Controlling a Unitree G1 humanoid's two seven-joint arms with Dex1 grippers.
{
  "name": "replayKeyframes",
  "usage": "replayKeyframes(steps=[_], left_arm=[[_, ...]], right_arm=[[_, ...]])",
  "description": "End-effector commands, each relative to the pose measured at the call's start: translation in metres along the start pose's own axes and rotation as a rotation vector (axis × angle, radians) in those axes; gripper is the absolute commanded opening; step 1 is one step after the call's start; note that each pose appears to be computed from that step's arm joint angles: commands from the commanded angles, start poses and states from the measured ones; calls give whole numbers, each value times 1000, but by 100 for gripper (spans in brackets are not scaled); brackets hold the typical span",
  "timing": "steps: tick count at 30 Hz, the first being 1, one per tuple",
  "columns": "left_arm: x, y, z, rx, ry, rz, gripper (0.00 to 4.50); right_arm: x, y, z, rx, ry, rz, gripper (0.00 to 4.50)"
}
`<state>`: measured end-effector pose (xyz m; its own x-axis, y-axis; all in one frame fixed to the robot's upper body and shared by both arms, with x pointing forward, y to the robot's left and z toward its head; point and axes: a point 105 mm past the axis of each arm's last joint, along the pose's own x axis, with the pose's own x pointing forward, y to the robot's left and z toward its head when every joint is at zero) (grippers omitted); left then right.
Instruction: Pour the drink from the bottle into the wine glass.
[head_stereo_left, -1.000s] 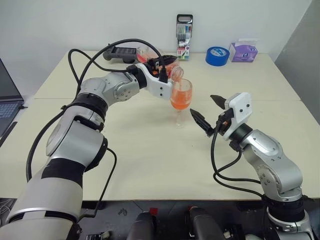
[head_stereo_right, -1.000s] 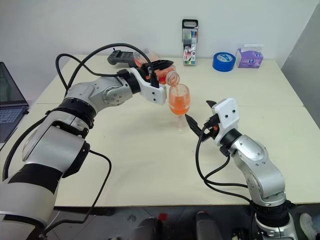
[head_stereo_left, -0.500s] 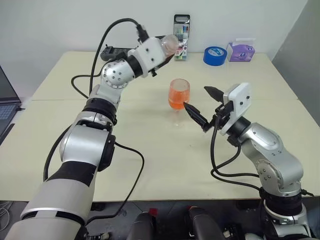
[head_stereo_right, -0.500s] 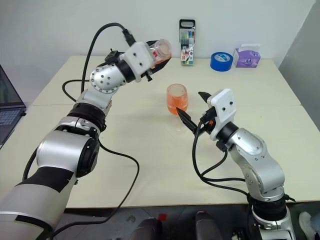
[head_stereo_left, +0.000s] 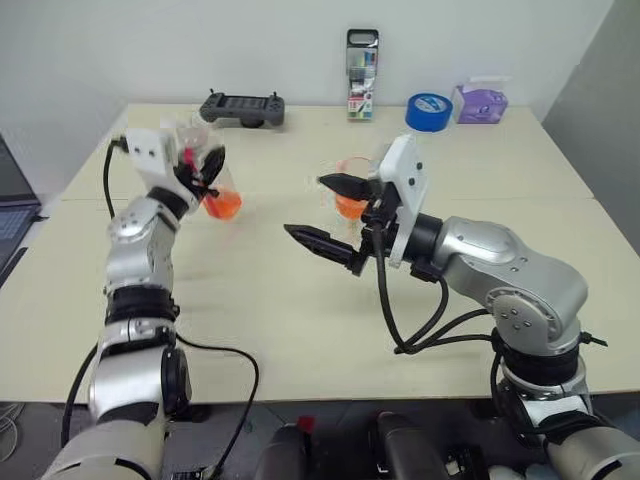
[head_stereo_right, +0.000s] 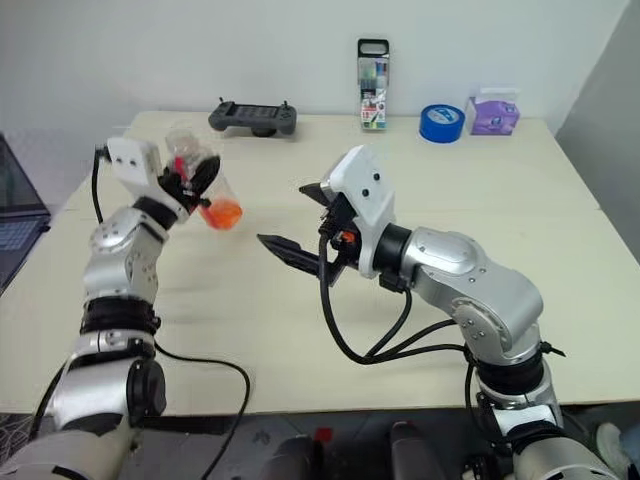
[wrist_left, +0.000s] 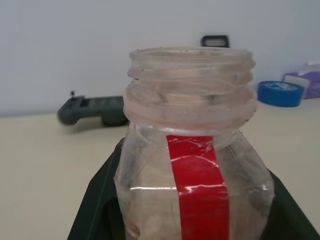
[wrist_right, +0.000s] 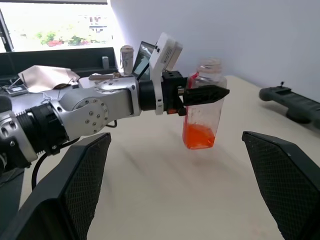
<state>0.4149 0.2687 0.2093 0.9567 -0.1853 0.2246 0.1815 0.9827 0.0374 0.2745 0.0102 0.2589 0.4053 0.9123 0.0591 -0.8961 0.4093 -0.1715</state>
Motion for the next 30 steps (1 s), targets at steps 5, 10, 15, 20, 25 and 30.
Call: replayKeyframes(steps=[5,10,15,20,25,30], left_arm=[[-14,-7,19,32,-71,5,180],[-17,-6,11,34,-52,36,253],[-23,-7,0,57,-19,37,406],[-29,-8,-6,58,-2,44,448],[-38,-12,-10,64,26,17,448],[-55,-18,-13,49,51,8,448]], right_arm=[[10,-2,-14,127,21,-30,450],[8,-6,-22,117,47,-47,450],[6,-9,-26,112,59,-60,450],[5,-12,-27,106,63,-69,450],[3,-17,-26,99,60,-79,450],[-2,-24,-27,88,63,-88,450]])
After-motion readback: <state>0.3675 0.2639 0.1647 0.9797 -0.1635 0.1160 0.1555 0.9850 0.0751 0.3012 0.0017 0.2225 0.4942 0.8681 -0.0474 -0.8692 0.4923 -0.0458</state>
